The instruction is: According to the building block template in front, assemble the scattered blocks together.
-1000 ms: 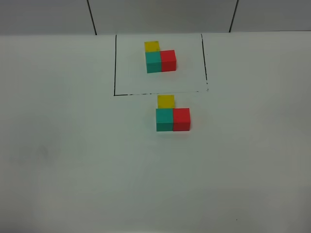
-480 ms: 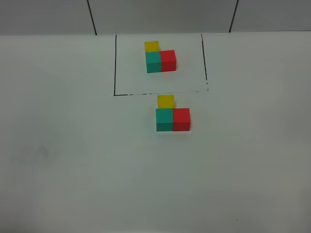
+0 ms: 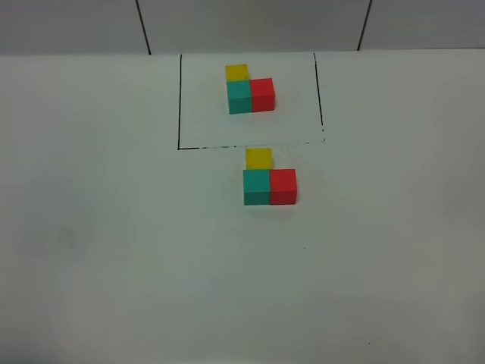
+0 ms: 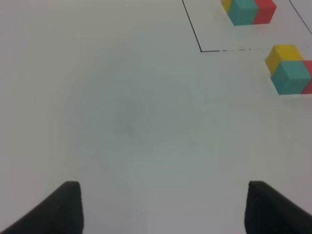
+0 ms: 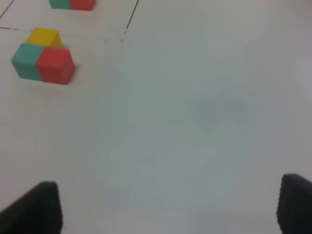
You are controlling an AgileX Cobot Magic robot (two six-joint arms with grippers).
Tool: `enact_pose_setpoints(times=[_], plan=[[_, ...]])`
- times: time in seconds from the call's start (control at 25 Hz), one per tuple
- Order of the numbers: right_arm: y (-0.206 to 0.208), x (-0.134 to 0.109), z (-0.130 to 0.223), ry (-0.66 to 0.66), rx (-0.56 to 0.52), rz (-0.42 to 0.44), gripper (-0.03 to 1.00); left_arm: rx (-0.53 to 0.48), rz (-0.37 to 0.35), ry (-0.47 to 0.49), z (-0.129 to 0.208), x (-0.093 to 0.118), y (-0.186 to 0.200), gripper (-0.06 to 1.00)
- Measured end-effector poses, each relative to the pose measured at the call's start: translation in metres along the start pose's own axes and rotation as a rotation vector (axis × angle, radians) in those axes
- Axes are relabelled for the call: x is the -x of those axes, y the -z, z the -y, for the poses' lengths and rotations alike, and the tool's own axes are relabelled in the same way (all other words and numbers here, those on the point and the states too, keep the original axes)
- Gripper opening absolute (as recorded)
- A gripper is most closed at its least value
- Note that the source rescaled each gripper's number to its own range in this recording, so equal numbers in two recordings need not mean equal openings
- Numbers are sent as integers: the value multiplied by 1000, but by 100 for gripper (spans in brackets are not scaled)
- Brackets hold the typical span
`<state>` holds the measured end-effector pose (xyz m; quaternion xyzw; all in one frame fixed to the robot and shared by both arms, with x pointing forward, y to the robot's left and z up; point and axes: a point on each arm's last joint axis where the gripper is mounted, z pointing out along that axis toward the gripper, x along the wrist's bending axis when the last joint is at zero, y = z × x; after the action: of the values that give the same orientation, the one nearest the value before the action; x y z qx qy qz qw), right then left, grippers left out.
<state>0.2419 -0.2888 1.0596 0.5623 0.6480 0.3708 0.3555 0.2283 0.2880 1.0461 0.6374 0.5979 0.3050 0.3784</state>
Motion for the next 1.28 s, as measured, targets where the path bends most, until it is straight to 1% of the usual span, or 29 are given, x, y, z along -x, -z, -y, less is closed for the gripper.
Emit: enact_pose_setpoints(times=[1.28], plan=[[0, 1, 0, 1, 1, -14, 77, 0, 0, 0, 0, 0, 0, 60]])
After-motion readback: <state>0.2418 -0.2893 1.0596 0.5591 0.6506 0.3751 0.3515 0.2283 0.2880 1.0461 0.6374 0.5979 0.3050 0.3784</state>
